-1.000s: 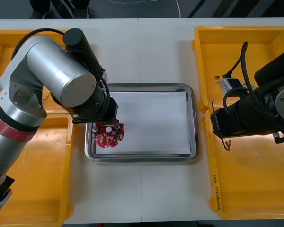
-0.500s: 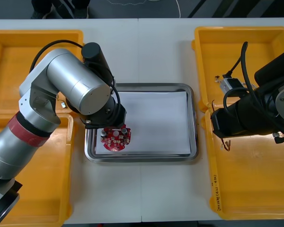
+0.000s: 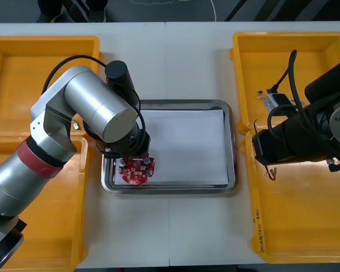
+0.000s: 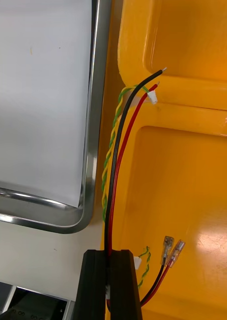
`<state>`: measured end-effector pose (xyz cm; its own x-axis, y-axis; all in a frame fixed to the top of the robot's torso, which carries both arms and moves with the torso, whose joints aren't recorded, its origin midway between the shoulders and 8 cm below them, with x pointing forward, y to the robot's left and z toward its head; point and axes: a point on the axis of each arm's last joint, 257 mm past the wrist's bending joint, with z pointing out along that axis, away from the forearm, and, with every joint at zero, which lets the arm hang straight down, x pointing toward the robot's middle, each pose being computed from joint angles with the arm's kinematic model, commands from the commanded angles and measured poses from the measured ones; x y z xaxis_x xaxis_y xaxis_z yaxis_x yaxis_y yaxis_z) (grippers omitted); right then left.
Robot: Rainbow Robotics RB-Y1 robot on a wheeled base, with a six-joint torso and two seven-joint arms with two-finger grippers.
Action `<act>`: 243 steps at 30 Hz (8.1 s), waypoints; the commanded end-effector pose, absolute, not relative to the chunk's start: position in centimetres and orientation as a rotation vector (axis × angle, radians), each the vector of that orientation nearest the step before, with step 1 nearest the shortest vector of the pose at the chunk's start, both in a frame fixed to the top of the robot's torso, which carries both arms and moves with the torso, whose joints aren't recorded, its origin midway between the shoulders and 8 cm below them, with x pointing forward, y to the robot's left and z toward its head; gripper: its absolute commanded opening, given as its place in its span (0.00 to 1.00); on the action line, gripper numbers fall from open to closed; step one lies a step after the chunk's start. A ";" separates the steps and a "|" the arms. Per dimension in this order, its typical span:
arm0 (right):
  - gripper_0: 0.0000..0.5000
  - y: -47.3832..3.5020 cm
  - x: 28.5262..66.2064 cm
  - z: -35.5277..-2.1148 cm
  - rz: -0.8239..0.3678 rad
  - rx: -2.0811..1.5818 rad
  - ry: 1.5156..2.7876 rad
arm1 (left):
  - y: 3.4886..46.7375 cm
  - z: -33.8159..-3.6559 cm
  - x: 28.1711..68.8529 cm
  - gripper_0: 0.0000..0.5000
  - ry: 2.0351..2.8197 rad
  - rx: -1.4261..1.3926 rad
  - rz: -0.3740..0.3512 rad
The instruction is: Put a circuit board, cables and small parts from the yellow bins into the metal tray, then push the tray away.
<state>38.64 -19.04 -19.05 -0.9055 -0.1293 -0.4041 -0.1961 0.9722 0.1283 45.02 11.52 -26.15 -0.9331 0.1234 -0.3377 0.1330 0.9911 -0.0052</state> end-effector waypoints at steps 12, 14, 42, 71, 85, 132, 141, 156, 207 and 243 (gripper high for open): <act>0.00 -19.4 39.2 -18.1 0.186 -0.253 2.690 | 9.4 -24.7 46.1 1.00 2.718 0.296 -0.064; 0.00 -19.4 39.2 -18.1 0.187 -0.254 2.690 | 9.4 -24.3 46.3 1.00 2.709 0.294 -0.071; 0.00 -19.2 39.1 -18.0 0.190 -0.295 2.689 | 18.8 -9.6 47.2 1.00 2.517 0.058 -0.173; 0.00 -14.8 37.9 -17.1 0.236 -0.591 2.659 | 36.9 -7.5 51.0 1.00 2.623 -0.090 0.010; 0.00 -8.3 38.2 -17.4 0.108 -1.231 2.418 | 37.9 -9.7 55.1 1.00 2.646 -0.046 0.018; 0.00 -0.7 42.4 -26.0 -0.275 -1.922 1.943 | 38.3 -21.9 54.0 1.00 2.819 0.036 0.009; 0.36 -1.1 42.9 -26.5 -0.292 -1.939 1.935 | 38.7 -23.1 53.5 1.00 2.828 0.041 0.020; 1.00 -1.2 43.2 -24.9 -0.266 -1.934 1.926 | 38.3 -24.5 53.5 0.81 2.825 0.051 0.020; 1.00 -17.1 53.4 -6.2 -0.101 -0.834 2.352 | 34.9 -4.1 51.9 0.00 2.536 -0.213 -0.035; 1.00 -32.2 55.4 -7.3 -0.141 -0.226 2.599 | 14.8 -8.8 50.7 0.00 2.688 -0.013 -0.135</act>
